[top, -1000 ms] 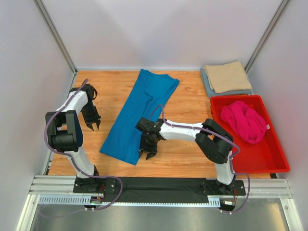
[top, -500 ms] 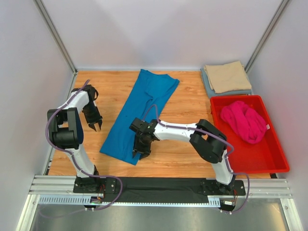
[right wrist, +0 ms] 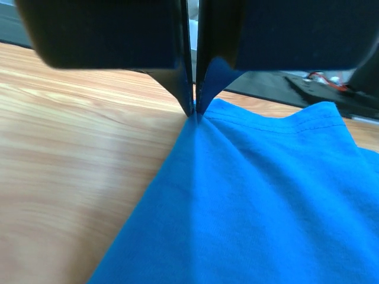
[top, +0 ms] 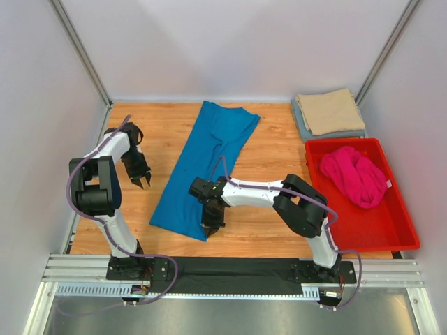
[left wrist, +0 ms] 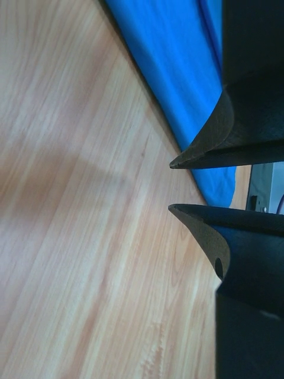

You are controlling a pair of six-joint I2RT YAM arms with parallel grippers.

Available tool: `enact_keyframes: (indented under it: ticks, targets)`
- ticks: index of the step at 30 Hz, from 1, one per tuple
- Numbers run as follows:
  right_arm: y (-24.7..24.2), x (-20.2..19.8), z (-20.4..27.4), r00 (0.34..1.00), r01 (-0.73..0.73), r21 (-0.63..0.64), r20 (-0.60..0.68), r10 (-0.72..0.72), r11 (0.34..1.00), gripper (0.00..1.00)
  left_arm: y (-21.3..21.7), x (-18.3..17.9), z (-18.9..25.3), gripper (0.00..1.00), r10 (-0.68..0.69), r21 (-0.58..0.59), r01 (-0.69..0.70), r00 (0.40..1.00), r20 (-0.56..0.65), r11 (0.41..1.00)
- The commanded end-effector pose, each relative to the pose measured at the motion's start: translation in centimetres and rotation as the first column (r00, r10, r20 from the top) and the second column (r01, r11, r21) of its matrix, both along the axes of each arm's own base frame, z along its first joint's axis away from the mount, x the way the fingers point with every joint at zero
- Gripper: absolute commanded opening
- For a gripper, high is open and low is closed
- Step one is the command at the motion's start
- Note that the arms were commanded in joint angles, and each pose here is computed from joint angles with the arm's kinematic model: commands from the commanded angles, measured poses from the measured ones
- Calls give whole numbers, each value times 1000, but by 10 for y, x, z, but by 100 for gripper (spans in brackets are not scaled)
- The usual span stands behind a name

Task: Fold and stack the t-shirts
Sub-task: Fold the tshirt

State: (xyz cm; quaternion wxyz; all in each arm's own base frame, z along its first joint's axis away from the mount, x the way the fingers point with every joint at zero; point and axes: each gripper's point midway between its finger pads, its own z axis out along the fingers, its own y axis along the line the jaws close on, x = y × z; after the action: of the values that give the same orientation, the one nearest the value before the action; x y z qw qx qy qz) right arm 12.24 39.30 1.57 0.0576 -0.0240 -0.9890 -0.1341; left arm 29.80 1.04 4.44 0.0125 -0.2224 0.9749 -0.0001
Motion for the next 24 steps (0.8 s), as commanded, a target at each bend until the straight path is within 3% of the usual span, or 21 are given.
enact_keyframes:
  ticks: [1, 8, 15, 20, 24]
  targets:
    - [-43, 0, 8, 998, -30, -113, 54, 36, 993, 0, -26, 9, 13, 38, -53, -92, 61, 995, 83, 994]
    - [-103, -7, 17, 992, -69, -228, 92, 92, 971, 0, -78, 6, 25, 39, -194, -201, 218, 972, 133, 955]
    - [-151, -23, 19, 992, -73, -292, 82, 101, 954, 2, -102, 1, 29, 39, -220, -244, 246, 967, 129, 938]
    - [-158, -6, 46, 973, -117, -322, 150, 173, 939, 16, -106, -8, 26, 40, -223, -264, 248, 967, 123, 932]
    - [-146, 35, 81, 960, -92, -268, 233, 157, 959, 24, -111, 3, 32, 40, -229, -284, 264, 962, 151, 922]
